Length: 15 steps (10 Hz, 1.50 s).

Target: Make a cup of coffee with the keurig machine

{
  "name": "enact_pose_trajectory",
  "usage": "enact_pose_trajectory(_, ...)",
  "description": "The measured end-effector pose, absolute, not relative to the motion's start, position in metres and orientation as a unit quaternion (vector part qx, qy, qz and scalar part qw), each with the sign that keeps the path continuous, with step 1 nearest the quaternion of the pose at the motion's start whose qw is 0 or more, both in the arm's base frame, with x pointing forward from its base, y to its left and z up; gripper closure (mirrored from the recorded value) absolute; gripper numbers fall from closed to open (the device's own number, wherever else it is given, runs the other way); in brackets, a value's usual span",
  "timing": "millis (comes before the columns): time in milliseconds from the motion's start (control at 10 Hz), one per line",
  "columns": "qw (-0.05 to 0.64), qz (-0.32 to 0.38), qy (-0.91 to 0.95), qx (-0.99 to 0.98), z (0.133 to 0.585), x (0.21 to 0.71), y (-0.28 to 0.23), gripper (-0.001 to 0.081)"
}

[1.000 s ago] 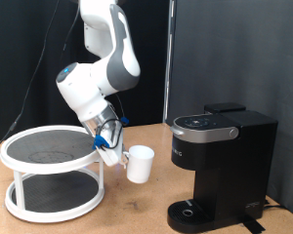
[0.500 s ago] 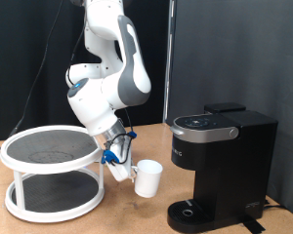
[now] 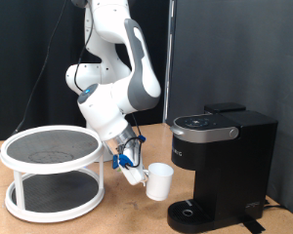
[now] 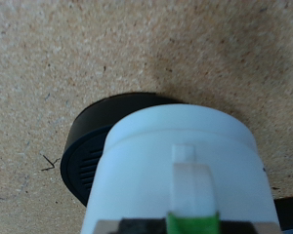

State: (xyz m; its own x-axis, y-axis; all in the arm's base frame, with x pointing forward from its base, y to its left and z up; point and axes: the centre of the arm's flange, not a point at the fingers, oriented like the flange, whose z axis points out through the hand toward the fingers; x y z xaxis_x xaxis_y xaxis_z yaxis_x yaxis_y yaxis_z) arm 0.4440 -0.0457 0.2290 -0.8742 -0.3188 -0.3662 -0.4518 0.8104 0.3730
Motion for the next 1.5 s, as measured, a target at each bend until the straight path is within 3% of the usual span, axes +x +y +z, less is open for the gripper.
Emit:
enact_pose_trajectory(800, 0.157, 0.226, 0.938, -0.209, 0.205, 0.455, 0.0, 0.0799)
enact_pose_trajectory(1500, 0.203, 0.213, 0.934, -0.203, 0.201, 0.468, 0.012, 0.0799)
